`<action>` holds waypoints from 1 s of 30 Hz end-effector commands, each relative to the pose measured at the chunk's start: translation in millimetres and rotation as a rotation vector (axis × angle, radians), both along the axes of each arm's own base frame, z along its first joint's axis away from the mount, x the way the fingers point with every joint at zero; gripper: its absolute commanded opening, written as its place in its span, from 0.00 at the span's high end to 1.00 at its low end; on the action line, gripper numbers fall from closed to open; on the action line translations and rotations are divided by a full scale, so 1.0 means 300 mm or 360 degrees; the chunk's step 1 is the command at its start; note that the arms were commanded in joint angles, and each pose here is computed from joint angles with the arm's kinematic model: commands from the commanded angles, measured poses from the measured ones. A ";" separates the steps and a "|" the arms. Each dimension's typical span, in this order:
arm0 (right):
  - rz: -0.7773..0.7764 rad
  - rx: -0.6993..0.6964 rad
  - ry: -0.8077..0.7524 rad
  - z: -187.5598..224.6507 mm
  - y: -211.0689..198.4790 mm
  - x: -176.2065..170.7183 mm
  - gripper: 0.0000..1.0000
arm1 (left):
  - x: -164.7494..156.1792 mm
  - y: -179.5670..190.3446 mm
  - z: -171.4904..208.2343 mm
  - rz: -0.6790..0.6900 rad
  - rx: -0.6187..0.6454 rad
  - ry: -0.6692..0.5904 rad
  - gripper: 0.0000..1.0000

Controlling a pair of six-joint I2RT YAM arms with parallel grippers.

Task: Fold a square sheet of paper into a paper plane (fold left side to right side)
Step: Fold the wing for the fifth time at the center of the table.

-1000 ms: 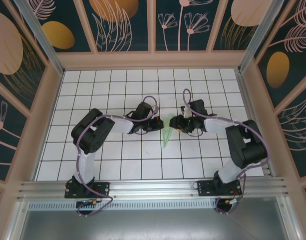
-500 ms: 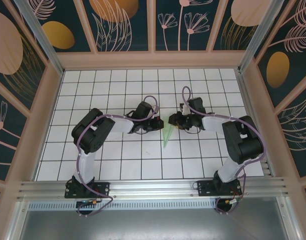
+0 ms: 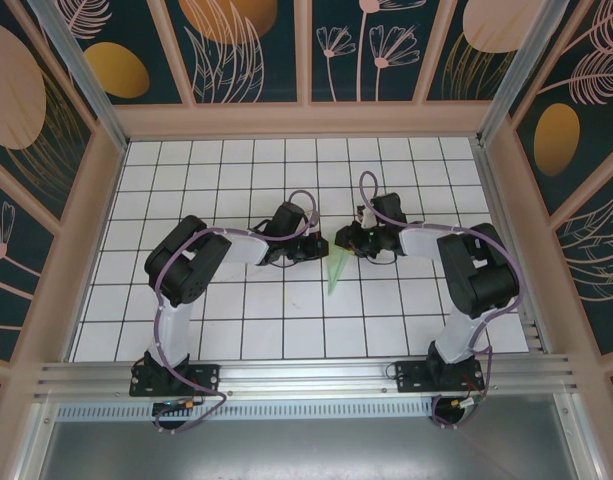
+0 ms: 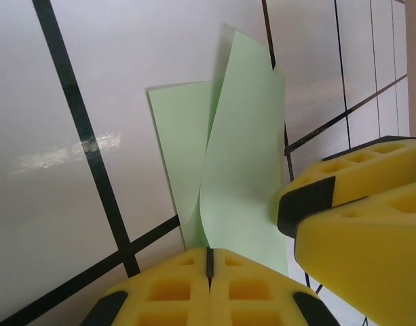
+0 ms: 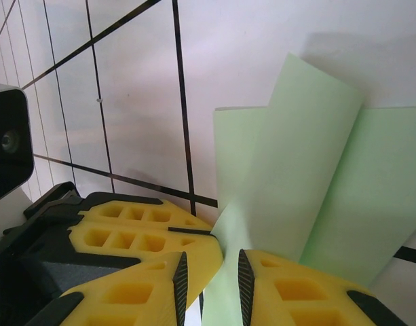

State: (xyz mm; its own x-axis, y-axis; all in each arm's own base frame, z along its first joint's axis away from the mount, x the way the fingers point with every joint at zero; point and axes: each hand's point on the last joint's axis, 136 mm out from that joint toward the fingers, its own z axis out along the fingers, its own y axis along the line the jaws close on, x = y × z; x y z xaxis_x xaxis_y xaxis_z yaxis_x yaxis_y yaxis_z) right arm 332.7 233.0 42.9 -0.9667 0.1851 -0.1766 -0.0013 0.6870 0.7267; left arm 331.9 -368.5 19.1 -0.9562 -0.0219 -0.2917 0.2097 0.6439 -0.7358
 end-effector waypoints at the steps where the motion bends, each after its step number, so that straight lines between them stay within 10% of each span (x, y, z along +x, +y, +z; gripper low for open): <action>1: -0.0001 -0.0044 0.0003 -0.010 0.002 0.008 0.71 | 0.006 0.012 -0.057 0.0001 0.0068 0.0013 0.95; 30: -0.0004 -0.0130 -0.0004 -0.013 -0.026 -0.008 0.71 | 0.022 -0.028 -0.056 -0.0046 0.0020 0.0032 0.95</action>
